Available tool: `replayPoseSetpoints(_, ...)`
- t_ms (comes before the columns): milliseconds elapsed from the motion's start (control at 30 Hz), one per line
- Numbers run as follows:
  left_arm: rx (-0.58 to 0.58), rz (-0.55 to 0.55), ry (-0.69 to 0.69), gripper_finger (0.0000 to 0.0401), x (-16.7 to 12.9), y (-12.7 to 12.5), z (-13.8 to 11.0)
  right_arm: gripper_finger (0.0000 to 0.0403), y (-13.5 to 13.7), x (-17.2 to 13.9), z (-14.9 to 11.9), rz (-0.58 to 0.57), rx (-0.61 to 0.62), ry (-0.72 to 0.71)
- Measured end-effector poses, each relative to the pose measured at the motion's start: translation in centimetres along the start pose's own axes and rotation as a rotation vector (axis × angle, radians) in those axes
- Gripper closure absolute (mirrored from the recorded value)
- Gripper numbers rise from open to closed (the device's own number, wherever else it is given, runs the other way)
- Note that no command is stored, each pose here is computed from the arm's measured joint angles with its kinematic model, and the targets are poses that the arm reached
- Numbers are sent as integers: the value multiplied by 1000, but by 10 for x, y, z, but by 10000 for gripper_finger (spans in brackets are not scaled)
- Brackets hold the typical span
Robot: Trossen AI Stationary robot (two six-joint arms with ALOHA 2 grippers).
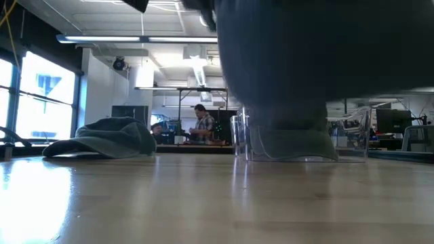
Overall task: Pick & Place hat
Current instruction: Put the gray cap into the top transparent bin
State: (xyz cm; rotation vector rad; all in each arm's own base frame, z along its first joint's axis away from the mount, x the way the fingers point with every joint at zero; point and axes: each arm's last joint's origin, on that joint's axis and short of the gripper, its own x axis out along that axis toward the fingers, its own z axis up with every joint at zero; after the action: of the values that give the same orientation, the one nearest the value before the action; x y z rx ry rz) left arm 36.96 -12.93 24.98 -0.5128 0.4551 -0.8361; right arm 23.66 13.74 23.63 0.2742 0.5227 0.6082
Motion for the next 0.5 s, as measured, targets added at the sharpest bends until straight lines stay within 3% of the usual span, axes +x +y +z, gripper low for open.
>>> replayPoseSetpoints(200, -72, 192, 25, 376, -5, 29, -8, 397, -24, 7, -53, -80, 81, -4)
replayPoseSetpoints(367, -183, 228, -12, 365, -5, 55, -11, 389, -35, 11, -78, -106, 143, -14)
replayPoseSetpoints(500, -240, 256, -24, 327, -4, 79, -20, 390, -40, 19, -87, -123, 158, 35)
